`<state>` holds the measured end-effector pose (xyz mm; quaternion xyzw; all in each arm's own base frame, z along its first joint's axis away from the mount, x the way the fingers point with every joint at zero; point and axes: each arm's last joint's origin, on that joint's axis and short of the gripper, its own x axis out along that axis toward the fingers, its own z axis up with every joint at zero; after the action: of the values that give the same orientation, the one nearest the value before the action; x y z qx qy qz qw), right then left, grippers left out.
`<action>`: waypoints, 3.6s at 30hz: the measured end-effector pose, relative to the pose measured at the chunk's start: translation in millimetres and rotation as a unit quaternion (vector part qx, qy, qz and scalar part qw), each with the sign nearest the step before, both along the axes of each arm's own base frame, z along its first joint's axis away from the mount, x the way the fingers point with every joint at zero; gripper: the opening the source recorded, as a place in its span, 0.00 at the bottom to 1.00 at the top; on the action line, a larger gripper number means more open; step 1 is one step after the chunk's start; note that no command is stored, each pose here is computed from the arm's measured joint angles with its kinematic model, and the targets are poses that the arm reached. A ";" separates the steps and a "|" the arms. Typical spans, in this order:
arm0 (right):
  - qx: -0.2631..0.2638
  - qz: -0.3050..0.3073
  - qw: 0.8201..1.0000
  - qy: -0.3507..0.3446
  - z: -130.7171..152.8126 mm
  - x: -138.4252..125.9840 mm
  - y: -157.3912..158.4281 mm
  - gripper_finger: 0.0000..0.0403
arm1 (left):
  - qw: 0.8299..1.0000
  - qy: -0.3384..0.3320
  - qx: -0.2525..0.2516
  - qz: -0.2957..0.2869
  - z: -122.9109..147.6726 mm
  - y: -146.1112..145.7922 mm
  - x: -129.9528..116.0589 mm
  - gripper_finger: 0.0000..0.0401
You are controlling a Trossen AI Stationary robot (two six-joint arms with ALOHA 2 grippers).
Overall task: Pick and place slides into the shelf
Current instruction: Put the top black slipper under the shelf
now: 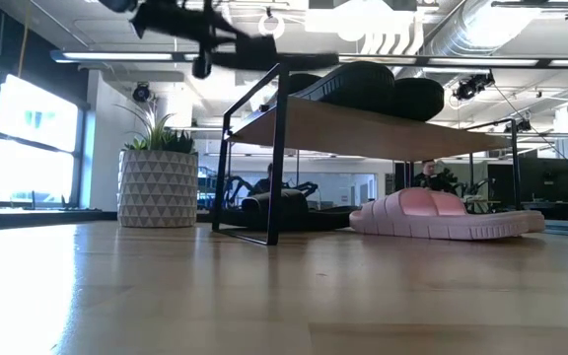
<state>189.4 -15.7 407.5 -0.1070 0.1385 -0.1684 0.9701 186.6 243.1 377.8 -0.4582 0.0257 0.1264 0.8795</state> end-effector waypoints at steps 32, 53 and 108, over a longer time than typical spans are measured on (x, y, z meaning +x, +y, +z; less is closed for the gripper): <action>-0.599 0.026 0.771 0.215 3.6 45.8 23.3 0.40 | 0.962 -0.056 -0.187 -0.191 31.0 -39.5 -17.9 0.00; -0.634 0.045 0.748 0.189 2.3 61.9 19.5 0.42 | 0.957 -0.055 -0.205 -0.197 30.8 -39.9 -18.0 0.01; -0.629 0.063 0.752 0.188 -6.3 74.7 16.0 0.42 | 0.952 -0.052 -0.213 -0.213 31.0 -43.0 -14.9 0.01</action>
<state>264.1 0.3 401.1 -0.7309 0.1739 -0.1321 0.6465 171.7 200.2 408.8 -0.6244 0.1031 -0.0964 0.7682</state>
